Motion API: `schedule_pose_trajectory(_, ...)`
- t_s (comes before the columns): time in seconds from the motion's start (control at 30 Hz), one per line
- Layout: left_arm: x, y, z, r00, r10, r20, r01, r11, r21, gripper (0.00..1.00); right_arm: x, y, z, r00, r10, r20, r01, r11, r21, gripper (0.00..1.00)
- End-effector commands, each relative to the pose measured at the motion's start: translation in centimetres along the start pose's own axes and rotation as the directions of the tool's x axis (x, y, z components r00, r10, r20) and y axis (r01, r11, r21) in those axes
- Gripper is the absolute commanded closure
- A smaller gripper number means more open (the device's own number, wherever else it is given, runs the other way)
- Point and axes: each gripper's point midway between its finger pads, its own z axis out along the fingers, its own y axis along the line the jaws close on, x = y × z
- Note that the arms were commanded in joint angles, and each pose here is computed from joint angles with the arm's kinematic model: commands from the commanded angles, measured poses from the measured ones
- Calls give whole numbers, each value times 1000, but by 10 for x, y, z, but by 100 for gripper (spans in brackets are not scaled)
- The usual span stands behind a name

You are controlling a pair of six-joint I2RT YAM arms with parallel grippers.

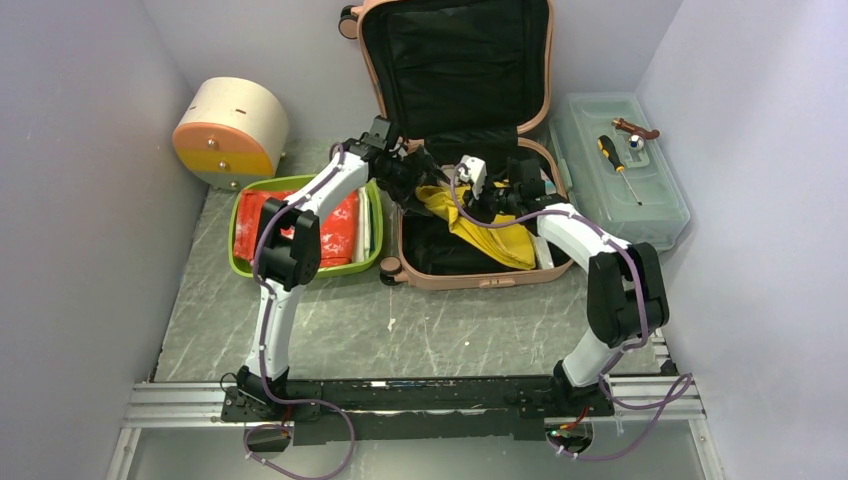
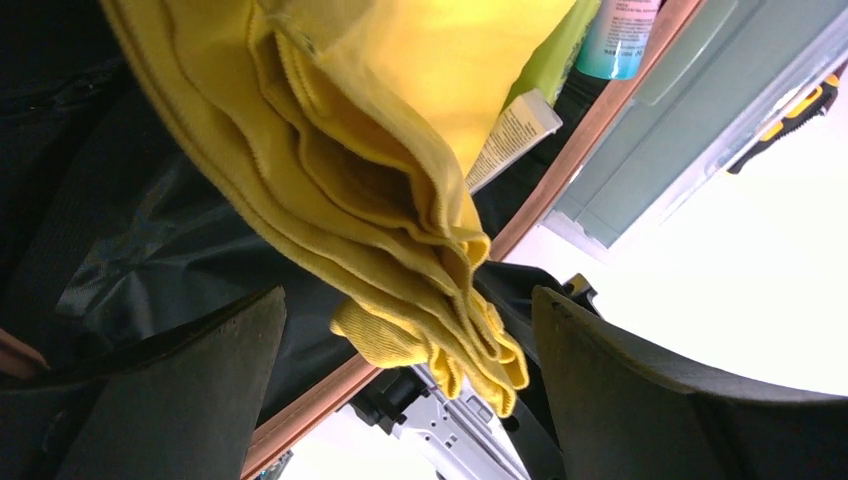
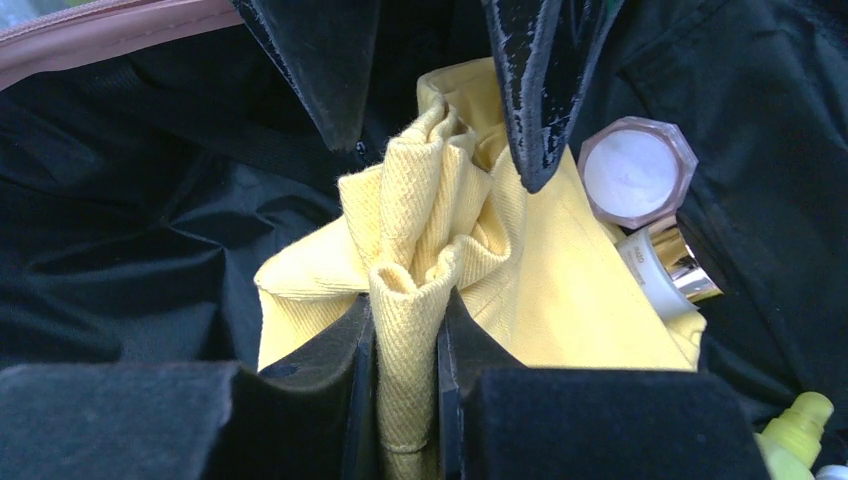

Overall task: Open, take out, and arrange the luggage
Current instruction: Pass from the right arm to the left

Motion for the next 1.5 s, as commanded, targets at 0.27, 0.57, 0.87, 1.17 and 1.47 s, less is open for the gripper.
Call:
schedule_pose_trajectory(0.27, -41, 79, 65, 992, 16, 125, 10, 977, -211, 1, -39, -18, -34, 992, -66, 112, 58, 996, 69, 100)
schedule_pose_trajectory(0.57, -40, 89, 81, 994, 27, 102, -3, 976, -220, 1, -54, 11, -31, 980, -85, 180, 96, 994, -51, 100)
schedule_pose_trajectory(0.87, -21, 90, 102, 998, 66, 20, -62, 985, -163, 1, -73, 16, -34, 973, -76, 216, 92, 993, -68, 100)
schedule_pose_trajectory(1.17, -13, 94, 115, 997, 78, -14, -79, 985, -150, 3, -88, 31, -32, 968, -84, 235, 112, 988, -108, 100)
schedule_pose_trajectory(1.47, -7, 97, 121, 996, 81, -48, -86, 990, -114, 34, -97, 37, -30, 967, -78, 242, 110, 986, -123, 100)
